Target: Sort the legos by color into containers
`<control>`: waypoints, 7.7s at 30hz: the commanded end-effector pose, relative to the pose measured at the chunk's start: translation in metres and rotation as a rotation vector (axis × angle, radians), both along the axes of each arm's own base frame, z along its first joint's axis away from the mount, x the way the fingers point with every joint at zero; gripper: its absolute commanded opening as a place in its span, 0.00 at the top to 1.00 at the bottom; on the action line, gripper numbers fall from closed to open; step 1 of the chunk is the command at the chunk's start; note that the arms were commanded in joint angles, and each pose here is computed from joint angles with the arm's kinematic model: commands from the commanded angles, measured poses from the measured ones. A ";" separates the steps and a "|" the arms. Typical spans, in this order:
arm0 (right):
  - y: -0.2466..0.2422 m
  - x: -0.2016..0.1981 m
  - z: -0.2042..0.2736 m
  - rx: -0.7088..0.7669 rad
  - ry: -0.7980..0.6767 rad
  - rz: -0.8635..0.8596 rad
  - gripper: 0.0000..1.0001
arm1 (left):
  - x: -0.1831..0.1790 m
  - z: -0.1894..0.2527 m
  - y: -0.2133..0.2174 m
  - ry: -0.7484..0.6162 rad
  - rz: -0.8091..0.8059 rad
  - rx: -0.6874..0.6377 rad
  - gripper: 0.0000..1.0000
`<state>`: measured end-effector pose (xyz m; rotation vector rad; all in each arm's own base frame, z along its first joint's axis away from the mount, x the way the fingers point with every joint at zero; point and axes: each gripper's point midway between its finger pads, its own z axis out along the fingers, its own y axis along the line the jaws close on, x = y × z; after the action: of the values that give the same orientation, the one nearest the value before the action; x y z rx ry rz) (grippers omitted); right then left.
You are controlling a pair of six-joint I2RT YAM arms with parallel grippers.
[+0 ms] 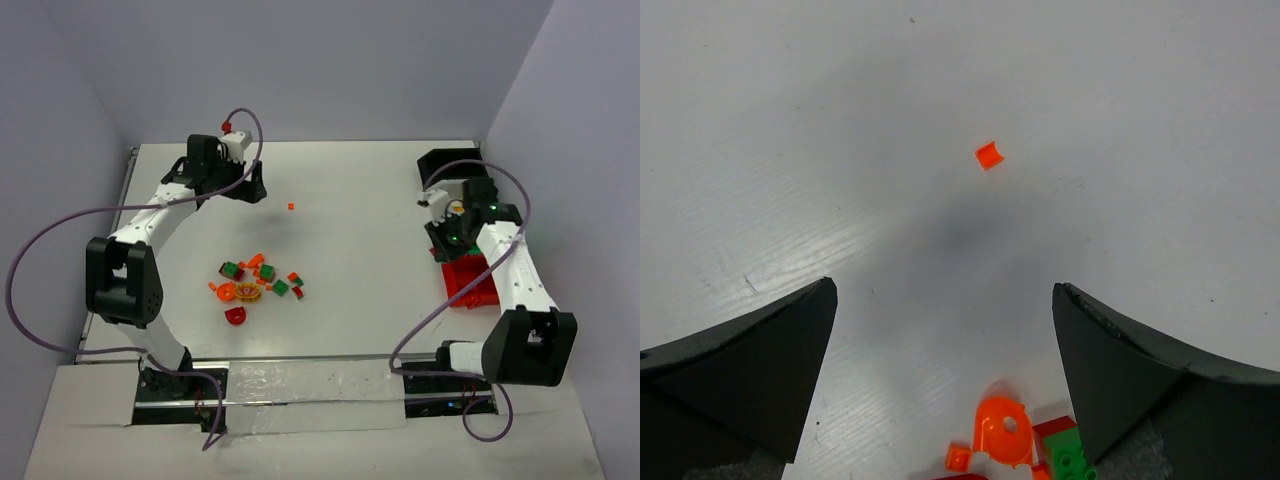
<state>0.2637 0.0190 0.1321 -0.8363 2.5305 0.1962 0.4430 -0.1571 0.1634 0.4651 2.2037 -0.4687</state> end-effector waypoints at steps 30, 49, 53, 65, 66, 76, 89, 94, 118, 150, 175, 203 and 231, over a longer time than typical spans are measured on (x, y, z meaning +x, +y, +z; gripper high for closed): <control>-0.022 0.066 0.062 0.123 -0.058 -0.183 0.33 | -0.015 0.036 0.039 -0.027 0.029 -0.084 0.01; 0.328 0.224 -0.050 0.278 -0.121 -0.182 0.36 | -0.026 0.037 0.111 0.055 0.238 -0.117 0.01; 0.337 0.227 -0.058 0.303 -0.116 -0.219 0.33 | -0.028 0.034 0.110 0.061 0.249 -0.132 0.01; 0.343 0.240 -0.087 0.234 -0.176 -0.291 0.45 | -0.021 0.030 0.112 0.066 0.254 -0.129 0.01; 0.344 0.240 -0.087 0.237 -0.176 -0.289 0.46 | -0.021 0.030 0.112 0.067 0.253 -0.129 0.01; 0.344 0.240 -0.094 0.232 -0.164 -0.291 0.47 | -0.015 0.030 0.112 0.067 0.254 -0.134 0.01; 0.348 0.240 -0.098 0.239 -0.148 -0.282 0.53 | -0.015 0.033 0.113 0.060 0.259 -0.126 0.01; 0.350 0.239 -0.100 0.238 -0.141 -0.272 0.55 | -0.015 0.036 0.114 0.051 0.257 -0.121 0.01; 0.332 0.233 -0.097 0.169 -0.162 -0.277 1.00 | -0.013 0.043 0.115 0.042 0.246 -0.108 0.01; -0.086 0.265 0.068 0.133 -0.331 -0.667 1.00 | 0.021 0.038 0.023 0.018 0.040 -0.086 0.01; -0.127 0.311 -0.003 0.012 -0.252 -0.737 0.38 | -0.008 0.005 0.027 0.123 -0.070 0.011 0.01; 0.126 0.162 0.022 0.275 -0.077 -0.091 0.22 | -0.188 -0.035 0.039 -0.027 -0.892 0.244 0.13; 0.119 0.160 0.021 0.220 -0.094 -0.109 0.05 | -0.152 -0.105 0.057 -0.126 -1.169 0.470 0.23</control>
<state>0.4238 0.1385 0.1355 -0.5938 2.4589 0.4082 0.2718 -0.1004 0.0544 1.9225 1.8168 -0.5405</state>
